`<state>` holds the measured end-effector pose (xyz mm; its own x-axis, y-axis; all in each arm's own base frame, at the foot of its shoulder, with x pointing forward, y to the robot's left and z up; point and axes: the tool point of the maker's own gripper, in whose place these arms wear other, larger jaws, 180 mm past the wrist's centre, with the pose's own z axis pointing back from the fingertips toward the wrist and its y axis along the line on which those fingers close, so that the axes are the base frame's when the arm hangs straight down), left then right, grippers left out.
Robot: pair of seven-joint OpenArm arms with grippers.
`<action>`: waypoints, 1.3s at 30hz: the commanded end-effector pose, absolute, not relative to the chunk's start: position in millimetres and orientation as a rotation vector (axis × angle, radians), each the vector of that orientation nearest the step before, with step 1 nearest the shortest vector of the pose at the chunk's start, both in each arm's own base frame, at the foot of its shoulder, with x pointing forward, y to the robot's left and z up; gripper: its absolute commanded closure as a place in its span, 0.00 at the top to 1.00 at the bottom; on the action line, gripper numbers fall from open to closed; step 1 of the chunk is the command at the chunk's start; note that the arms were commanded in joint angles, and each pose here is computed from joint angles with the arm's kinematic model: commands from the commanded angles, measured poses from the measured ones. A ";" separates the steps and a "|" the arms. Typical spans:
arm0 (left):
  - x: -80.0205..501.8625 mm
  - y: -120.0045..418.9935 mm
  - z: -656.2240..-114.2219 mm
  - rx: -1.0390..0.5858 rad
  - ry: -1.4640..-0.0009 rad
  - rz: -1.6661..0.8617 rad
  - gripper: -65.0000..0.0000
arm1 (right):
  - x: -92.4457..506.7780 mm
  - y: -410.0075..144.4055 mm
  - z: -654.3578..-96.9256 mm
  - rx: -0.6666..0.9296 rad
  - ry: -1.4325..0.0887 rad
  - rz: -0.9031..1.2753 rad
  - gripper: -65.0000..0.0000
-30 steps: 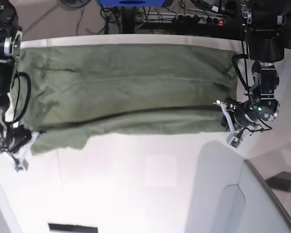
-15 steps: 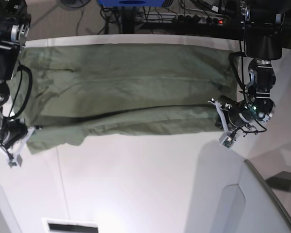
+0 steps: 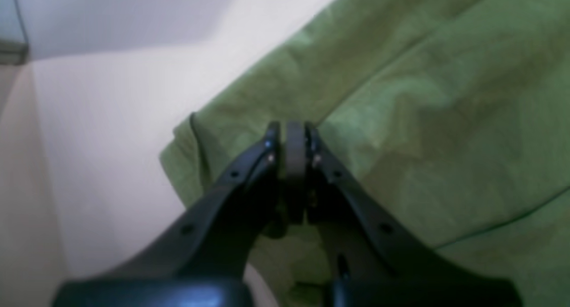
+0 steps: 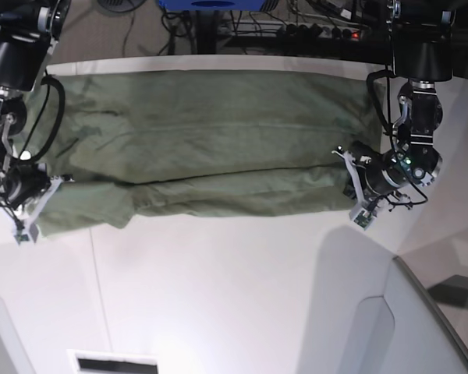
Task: Layout the t-shirt on the table in an organized manner, then fold the t-shirt properly
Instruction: 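Hold the strip ends with both grippers and smooth the fold flat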
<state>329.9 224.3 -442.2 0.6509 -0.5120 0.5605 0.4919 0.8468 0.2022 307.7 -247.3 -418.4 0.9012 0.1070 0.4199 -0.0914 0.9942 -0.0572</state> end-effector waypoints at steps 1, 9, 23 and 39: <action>339.1 229.9 -429.7 0.050 -0.688 -0.568 0.00 | 315.7 -250.9 -405.4 -0.053 -0.476 0.110 0.00; 340.3 230.2 -428.4 0.050 -0.691 -0.568 0.00 | 305.8 -251.9 -404.6 -0.068 -0.468 0.115 0.00; 347.6 239.3 -418.9 0.076 -0.705 -0.577 0.00 | 280.0 -251.0 -403.8 -0.054 -0.431 0.030 0.00; 331.9 236.7 -421.8 0.078 -0.695 -0.598 0.00 | 272.3 -229.2 -406.5 -0.018 -0.438 0.028 0.00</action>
<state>319.0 229.6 -437.6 0.6369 -0.5391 0.5512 0.5057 0.8317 0.2292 261.1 -224.7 -418.6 0.9233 0.0241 0.3833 -0.0235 0.9997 -0.0063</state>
